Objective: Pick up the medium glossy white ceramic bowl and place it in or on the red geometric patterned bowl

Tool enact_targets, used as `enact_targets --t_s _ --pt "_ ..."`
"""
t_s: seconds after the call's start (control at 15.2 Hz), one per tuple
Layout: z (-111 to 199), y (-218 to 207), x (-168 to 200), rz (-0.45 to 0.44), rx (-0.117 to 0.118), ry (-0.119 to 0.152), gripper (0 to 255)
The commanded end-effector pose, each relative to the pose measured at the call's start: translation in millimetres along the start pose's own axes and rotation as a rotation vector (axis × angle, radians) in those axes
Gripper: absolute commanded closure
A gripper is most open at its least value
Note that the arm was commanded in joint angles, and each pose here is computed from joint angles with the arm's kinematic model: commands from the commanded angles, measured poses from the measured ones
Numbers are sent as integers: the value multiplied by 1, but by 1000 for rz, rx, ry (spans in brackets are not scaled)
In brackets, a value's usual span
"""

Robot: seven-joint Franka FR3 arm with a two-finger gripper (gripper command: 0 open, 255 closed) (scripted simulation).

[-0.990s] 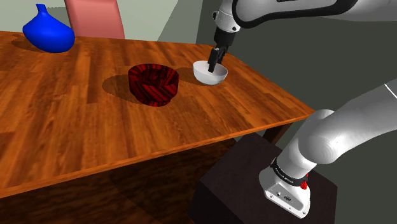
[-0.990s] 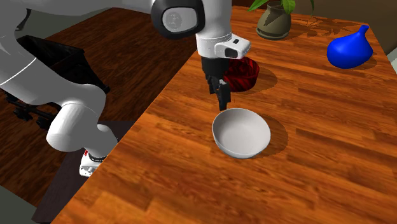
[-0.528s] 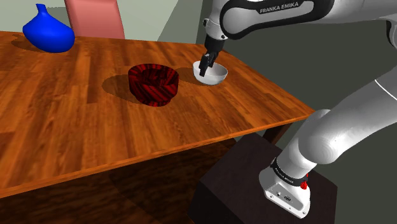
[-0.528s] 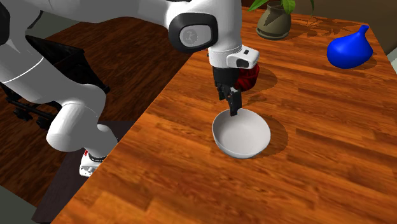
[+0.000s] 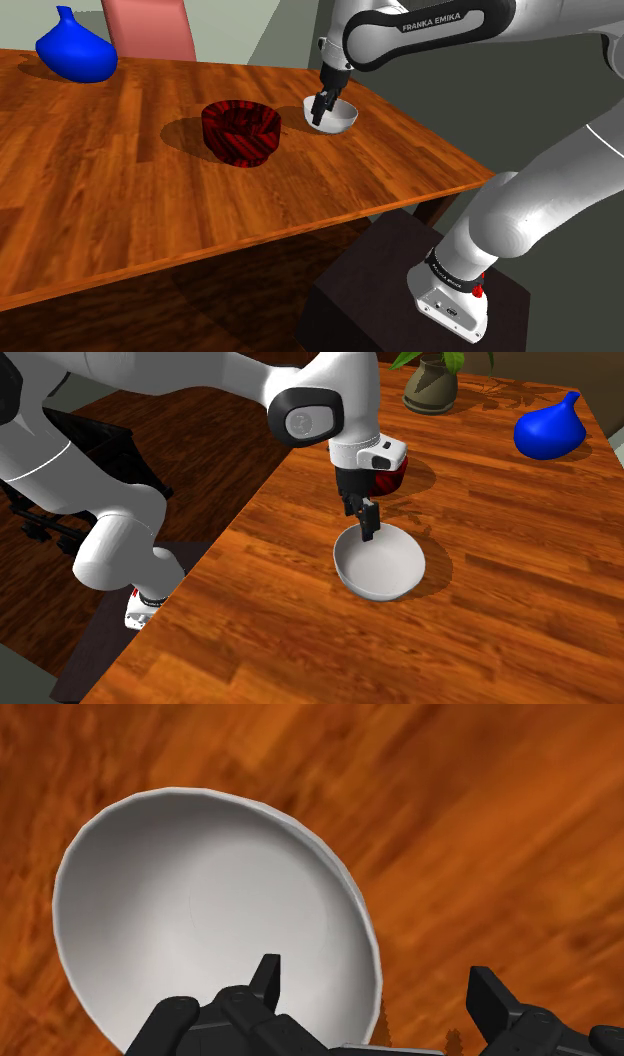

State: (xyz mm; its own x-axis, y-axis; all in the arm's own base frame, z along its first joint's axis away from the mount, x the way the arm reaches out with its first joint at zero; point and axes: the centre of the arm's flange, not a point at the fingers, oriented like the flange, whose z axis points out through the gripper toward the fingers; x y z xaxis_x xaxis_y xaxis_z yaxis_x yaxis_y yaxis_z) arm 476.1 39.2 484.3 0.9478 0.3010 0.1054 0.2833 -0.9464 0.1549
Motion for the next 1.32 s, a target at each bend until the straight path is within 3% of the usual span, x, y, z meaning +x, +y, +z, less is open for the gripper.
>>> enact_targets --t_s 0.0,0.13,0.2,0.79,1.25 --pt "0 0 0 0 0 0 0" --pt "0 0 0 0 0 0 0" --pt "0 0 0 0 0 0 255" --pt "0 0 0 0 0 0 255" --pt "-36 6 4 0 0 0 255"
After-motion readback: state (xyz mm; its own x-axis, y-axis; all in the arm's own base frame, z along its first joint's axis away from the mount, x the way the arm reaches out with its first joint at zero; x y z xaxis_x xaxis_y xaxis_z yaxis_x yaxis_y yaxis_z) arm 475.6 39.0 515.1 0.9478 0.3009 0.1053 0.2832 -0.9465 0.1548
